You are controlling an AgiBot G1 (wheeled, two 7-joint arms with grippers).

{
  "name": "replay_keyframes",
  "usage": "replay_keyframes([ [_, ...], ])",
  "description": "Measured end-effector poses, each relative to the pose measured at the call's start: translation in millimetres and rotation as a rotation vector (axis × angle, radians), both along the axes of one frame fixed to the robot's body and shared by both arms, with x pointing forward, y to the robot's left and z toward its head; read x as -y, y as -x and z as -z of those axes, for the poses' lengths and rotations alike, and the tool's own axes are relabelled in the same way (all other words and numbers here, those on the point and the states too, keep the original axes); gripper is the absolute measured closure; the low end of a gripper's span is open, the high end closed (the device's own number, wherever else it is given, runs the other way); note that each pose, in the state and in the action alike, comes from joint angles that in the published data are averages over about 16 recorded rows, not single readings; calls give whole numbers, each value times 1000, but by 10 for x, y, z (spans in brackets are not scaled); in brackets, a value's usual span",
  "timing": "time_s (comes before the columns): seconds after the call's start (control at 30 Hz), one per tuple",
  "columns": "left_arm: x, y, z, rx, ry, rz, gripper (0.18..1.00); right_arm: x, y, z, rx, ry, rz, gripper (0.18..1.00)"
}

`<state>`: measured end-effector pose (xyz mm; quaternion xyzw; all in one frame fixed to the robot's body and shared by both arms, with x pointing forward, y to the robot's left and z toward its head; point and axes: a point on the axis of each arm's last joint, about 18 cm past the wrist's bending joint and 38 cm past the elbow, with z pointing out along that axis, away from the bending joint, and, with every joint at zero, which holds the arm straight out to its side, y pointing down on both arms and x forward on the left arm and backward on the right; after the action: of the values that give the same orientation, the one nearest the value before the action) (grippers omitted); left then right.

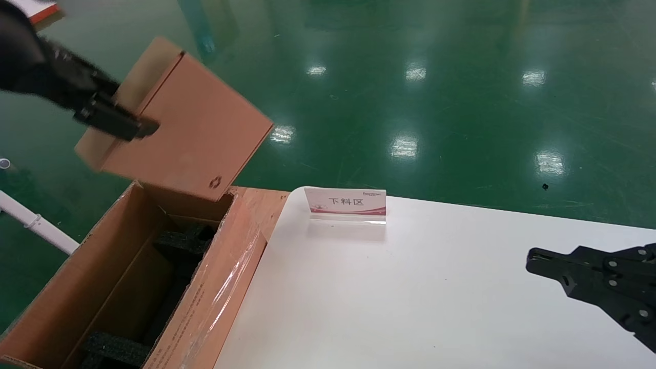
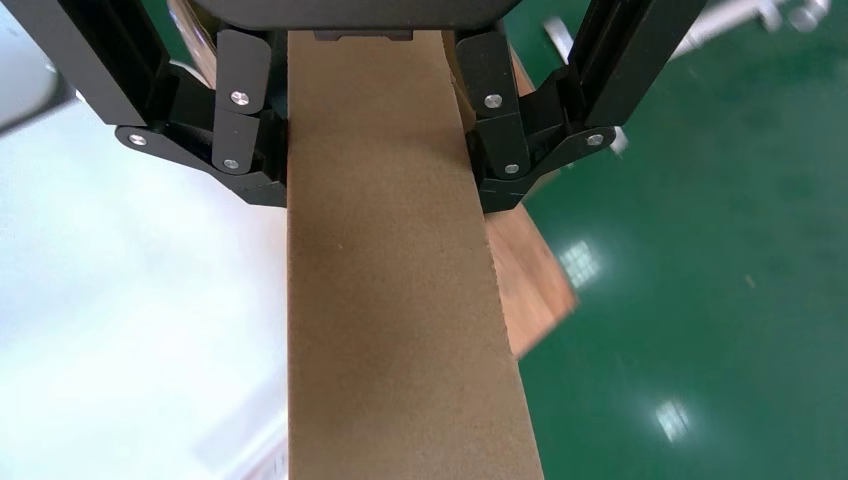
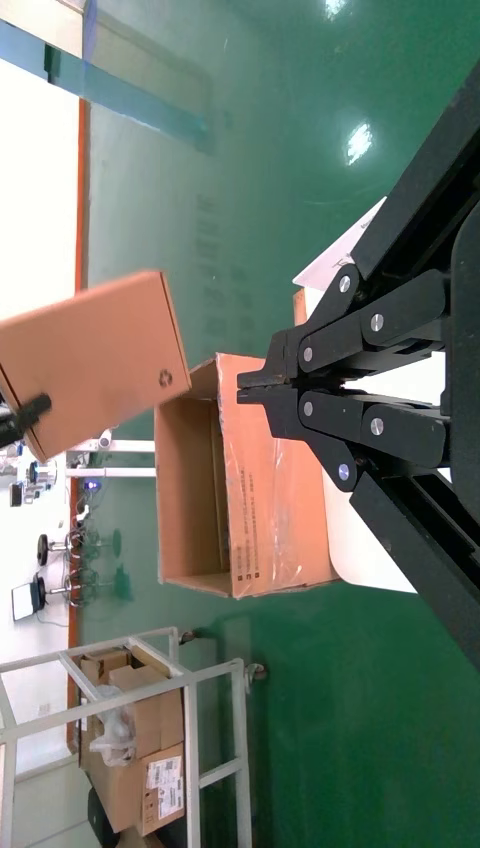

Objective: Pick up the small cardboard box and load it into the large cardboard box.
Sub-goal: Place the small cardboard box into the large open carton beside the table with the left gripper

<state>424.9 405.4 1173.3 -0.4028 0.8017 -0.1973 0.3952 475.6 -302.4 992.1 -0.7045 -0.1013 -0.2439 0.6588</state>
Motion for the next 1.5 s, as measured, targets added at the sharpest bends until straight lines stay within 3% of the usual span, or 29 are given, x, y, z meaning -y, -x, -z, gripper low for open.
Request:
replay_keyframes([
  [0.37, -361, 152, 312, -167, 36, -173, 758, 0, 0, 0, 0, 0, 0, 950],
  [0.57, -560, 152, 518, -237, 60, -239, 758, 0, 0, 0, 0, 0, 0, 888],
  [1.0, -986, 140, 1019, -328, 132, -333, 759, 0, 0, 0, 0, 0, 0, 635],
  [1.5, -1304, -25, 1412, -357, 161, -401, 760, 0, 0, 0, 0, 0, 0, 320],
])
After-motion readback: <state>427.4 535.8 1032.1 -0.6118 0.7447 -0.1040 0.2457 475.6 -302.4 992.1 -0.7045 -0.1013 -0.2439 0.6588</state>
